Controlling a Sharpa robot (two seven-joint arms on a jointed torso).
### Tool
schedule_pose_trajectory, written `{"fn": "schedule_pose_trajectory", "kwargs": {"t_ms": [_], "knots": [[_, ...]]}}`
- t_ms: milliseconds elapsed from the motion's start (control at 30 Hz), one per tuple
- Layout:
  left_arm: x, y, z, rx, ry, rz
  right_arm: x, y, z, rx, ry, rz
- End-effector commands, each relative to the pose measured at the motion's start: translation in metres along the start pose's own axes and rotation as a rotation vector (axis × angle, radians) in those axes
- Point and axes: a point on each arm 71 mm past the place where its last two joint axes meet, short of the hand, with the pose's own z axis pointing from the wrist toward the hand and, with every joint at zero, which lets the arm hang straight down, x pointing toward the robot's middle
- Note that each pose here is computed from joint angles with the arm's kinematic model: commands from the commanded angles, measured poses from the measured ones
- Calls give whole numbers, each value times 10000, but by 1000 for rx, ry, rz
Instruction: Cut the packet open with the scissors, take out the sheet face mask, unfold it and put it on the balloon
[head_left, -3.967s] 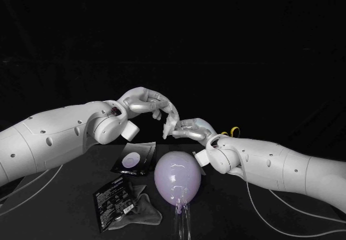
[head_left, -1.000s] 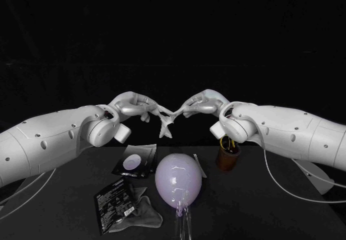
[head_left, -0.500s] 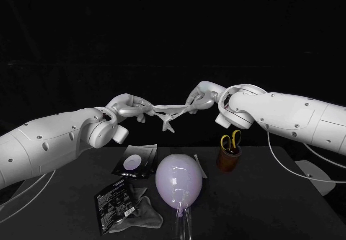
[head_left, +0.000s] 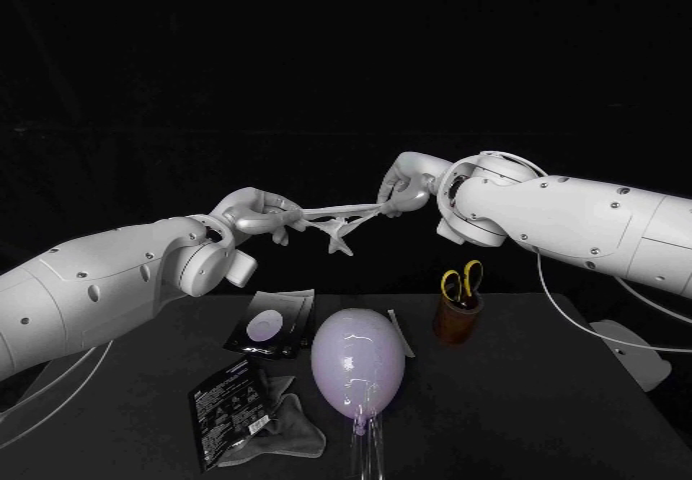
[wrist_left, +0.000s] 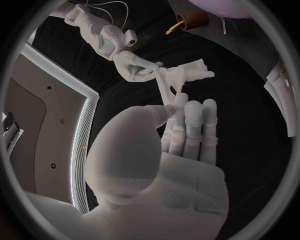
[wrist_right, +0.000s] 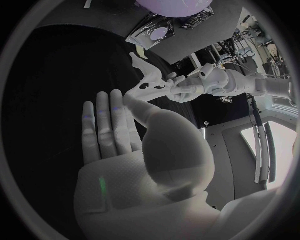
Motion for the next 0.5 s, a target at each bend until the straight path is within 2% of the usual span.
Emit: {"fn": "schedule_pose_trajectory", "kwargs": {"t_ms": [33,333,500], "knots": [[-7,-17,10,12,-16,-1,-33,5,4,24,-20,-64],[8,-37,52,28,-28,-1,-100,120,7,-22,-96,-82],[6,-49,85,39,-39,9,-157,217,-5,-68,-164,-95]]}}
